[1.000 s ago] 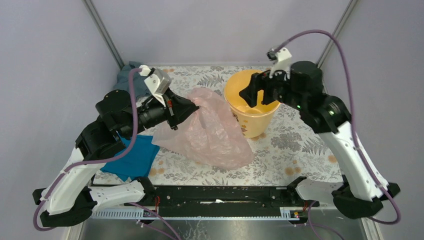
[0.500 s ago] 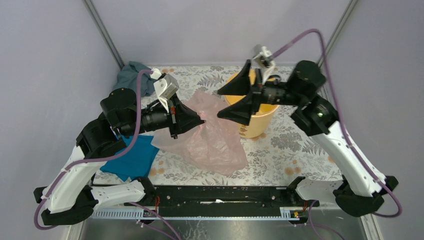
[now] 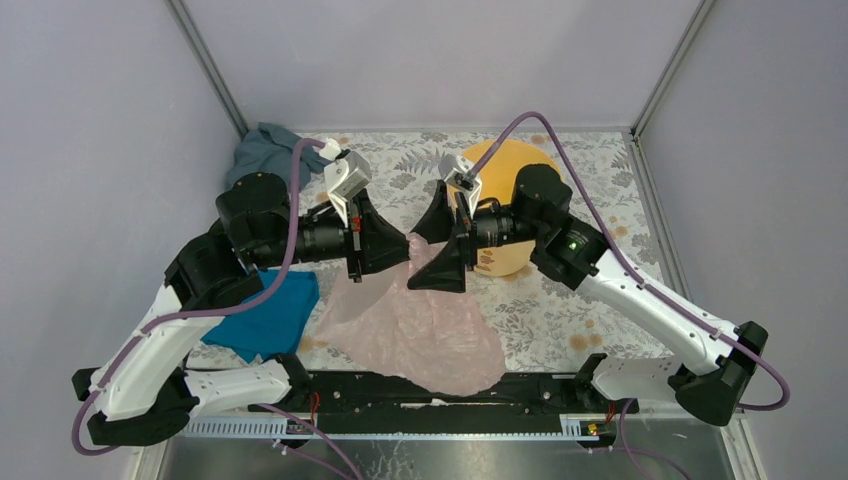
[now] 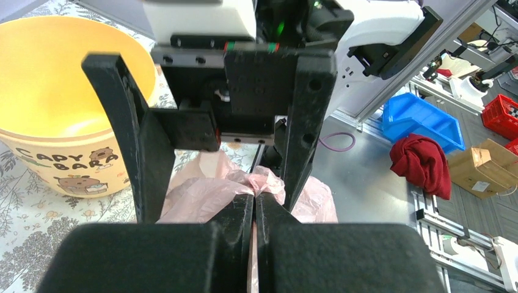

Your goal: Put the trash bags into the trash bin

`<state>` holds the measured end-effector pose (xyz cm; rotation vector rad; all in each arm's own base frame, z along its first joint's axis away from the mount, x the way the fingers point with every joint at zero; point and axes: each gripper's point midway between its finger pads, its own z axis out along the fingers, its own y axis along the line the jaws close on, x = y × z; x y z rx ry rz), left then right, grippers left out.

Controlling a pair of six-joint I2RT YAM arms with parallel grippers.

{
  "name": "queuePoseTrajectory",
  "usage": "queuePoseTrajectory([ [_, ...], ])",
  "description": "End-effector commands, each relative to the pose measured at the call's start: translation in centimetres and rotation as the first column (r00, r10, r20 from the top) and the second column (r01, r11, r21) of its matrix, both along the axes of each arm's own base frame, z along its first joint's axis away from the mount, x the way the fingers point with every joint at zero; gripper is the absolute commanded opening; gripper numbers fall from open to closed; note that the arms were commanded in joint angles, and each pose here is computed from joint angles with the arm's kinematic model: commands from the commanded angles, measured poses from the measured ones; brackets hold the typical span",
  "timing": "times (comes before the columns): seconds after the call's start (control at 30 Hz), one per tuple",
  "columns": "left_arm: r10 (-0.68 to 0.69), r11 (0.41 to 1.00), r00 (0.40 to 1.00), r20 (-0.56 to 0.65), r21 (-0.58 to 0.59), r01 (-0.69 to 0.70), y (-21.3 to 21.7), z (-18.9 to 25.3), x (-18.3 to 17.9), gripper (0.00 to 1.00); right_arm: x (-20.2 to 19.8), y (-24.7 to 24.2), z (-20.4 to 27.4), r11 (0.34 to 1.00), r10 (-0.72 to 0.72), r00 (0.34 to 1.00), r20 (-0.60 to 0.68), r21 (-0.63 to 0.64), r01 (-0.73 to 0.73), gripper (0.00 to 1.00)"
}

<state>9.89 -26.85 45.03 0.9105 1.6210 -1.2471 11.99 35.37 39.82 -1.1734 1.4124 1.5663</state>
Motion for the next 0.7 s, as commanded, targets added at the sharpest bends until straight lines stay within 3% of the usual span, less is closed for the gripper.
queuePoseTrajectory([
  [0.0,0.011,0.997,0.999,0.031,-0.072,-0.009,-0.7,1.9,0.6,0.00,-1.9,-0.6,2.1,0.990,0.059,0.998,0.037,0.128,-0.063,0.99],
  [0.17,-0.035,0.993,0.999,0.012,-0.111,0.036,-1.5,2.0,0.2,0.00,-1.6,-0.5,2.5,0.983,0.030,1.000,0.008,0.180,-0.031,0.91],
  [0.27,-0.079,0.987,0.997,0.000,-0.138,0.078,-2.1,2.2,-0.3,0.00,-1.6,-0.3,3.0,0.976,0.041,0.999,-0.009,0.216,-0.038,0.99],
  [0.37,-0.097,0.983,0.995,-0.007,-0.159,0.095,-2.4,2.4,-0.5,0.00,-1.4,0.1,3.1,0.969,0.046,0.999,-0.027,0.243,-0.038,0.97],
  [0.53,-0.094,0.979,0.996,0.005,-0.179,0.093,-2.2,3.2,-0.6,0.00,-0.3,0.5,2.5,0.969,-0.007,0.998,-0.058,0.248,0.021,0.70],
  [0.67,-0.088,0.981,0.996,0.005,-0.173,0.087,-2.5,3.0,-0.2,0.00,0.3,0.3,3.4,0.954,-0.046,0.996,-0.070,0.293,0.065,0.31],
])
